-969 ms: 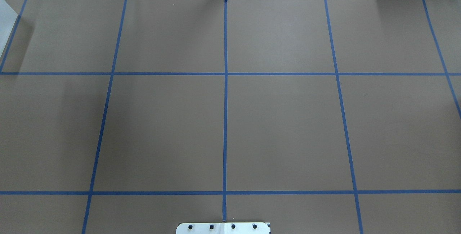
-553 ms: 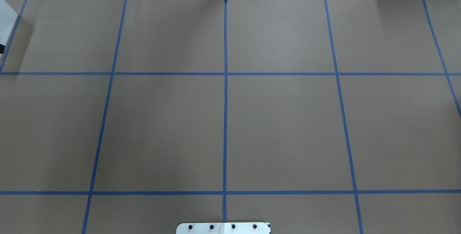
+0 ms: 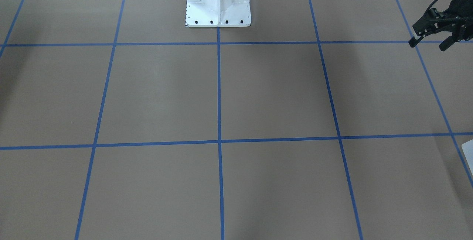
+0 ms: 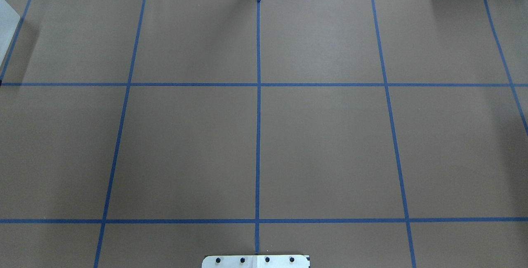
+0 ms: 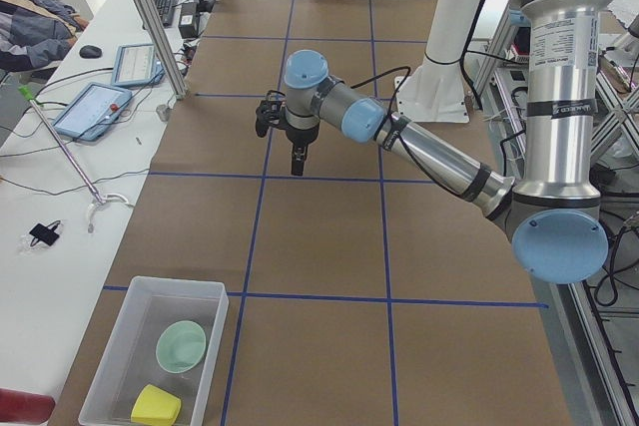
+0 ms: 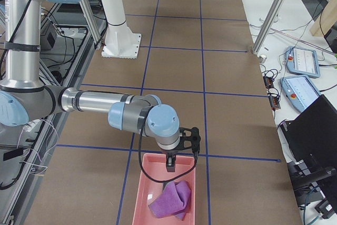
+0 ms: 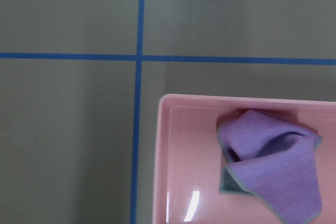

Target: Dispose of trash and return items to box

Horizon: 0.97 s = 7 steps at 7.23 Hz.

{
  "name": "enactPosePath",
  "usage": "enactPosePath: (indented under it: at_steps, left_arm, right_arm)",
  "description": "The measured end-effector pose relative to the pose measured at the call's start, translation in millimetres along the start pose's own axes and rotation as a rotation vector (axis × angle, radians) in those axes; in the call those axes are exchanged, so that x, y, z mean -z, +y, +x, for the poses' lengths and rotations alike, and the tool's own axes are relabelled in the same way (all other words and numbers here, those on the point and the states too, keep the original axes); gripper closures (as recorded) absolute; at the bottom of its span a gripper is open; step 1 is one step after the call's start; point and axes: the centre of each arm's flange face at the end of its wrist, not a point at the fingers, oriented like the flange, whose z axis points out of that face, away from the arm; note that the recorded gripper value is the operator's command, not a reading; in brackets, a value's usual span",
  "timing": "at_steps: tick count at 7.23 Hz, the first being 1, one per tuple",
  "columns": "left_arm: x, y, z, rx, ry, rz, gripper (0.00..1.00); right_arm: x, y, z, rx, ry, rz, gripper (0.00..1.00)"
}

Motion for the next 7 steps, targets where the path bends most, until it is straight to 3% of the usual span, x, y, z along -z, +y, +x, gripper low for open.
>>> enactPosePath:
  at_steps: [3, 7]
  left_arm:
    - [-7.8, -3.2, -14.2, -0.009, -0.081, 0.023, 0.01]
    - [-12.7, -13.4, -26.5, -0.109, -0.168, 0.055, 0.02]
  right_arm:
    - [-5.5, -17.4, -95.4, -0.030, -0.062, -0.026, 0.00]
    - [-16.4, -21.2, -163.2, -0.025, -0.079, -0.067, 0.00]
